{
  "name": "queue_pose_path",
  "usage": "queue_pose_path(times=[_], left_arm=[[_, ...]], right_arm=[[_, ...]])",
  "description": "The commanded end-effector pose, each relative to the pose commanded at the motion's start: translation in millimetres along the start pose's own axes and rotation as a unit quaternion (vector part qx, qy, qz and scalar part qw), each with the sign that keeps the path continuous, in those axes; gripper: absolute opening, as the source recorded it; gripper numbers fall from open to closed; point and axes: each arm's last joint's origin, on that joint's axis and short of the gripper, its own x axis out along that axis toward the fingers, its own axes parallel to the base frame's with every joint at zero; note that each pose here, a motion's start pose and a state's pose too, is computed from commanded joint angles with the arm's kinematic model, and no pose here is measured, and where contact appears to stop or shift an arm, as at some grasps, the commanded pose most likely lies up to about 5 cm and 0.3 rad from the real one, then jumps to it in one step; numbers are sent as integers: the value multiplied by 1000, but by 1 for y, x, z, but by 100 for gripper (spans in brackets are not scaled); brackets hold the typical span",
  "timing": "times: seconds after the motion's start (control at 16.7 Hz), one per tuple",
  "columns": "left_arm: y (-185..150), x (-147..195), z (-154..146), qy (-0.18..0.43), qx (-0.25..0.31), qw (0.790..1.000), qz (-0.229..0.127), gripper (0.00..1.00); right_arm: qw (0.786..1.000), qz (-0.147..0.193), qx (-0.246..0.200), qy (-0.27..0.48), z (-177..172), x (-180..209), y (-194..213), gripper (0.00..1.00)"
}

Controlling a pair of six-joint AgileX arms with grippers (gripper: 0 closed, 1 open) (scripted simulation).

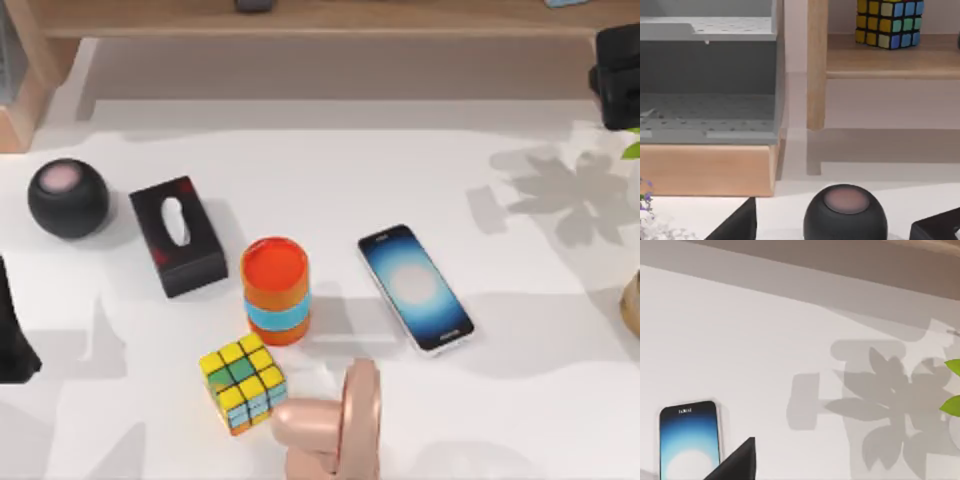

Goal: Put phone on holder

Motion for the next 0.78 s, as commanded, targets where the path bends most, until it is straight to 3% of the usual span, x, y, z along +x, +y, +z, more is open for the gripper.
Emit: queue_pose_path(times=[0.18, 0.42, 0.78], left_arm=[[0, 0, 0, 0, 0, 1000, 0, 100], [0, 0, 0, 0, 0, 1000, 0, 100], [0, 0, 0, 0, 0, 1000, 0, 100]], right_arm=[[989, 21, -24, 144, 19, 71, 30, 100], [953, 33, -50, 297, 7, 155, 77, 100], [916, 35, -72, 393, -23, 211, 132, 100]])
